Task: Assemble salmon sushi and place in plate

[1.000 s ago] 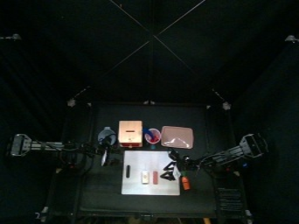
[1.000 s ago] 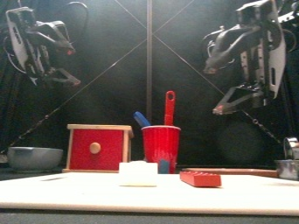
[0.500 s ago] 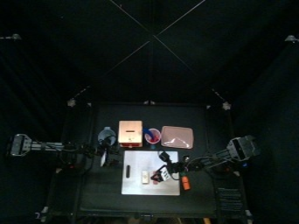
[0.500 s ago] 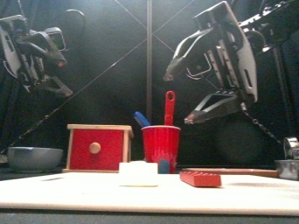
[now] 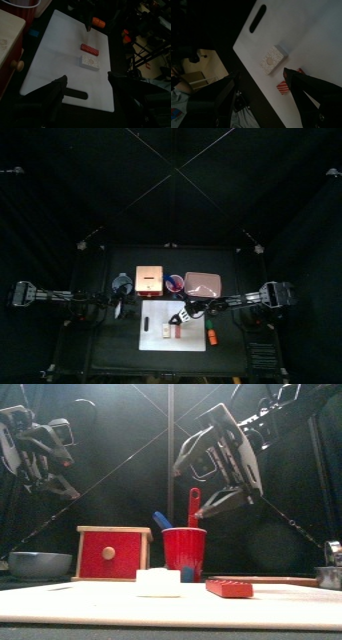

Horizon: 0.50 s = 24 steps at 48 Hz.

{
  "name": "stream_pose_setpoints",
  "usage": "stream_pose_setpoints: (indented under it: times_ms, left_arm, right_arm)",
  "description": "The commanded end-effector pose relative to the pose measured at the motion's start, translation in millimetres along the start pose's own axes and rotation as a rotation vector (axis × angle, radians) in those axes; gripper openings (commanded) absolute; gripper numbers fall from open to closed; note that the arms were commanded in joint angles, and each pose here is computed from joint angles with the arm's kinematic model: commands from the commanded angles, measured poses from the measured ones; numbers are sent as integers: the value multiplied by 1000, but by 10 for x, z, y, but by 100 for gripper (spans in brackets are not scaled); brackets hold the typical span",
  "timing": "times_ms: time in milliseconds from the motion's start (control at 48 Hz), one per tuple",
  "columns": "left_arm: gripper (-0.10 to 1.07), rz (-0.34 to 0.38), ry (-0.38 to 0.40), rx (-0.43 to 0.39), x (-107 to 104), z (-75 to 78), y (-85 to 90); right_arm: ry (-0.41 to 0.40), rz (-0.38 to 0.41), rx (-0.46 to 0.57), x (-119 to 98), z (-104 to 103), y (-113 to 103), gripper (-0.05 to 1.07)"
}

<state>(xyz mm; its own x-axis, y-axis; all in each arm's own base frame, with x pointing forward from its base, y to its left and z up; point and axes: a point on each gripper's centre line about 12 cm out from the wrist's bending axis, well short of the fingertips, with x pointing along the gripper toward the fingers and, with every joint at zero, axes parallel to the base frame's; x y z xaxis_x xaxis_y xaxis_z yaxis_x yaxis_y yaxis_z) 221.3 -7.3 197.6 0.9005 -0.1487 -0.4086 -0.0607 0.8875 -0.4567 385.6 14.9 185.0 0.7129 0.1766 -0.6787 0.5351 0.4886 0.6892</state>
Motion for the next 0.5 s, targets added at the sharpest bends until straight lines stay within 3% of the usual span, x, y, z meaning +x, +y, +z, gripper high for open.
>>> stream_pose_setpoints:
  times_ms: [0,188,479]
  left_arm:
    - [98,-4,-9,0,5,41,-15]
    - [98,1,-5,-4,2,20,1]
    - [98,1,-5,-3,2,20,1]
  right_arm:
    - [-21,12,-24,-87,111,109,98]
    - [7,-113,16,-14,98,50,98]
    - [-1,-254,84,185,-187,128,98]
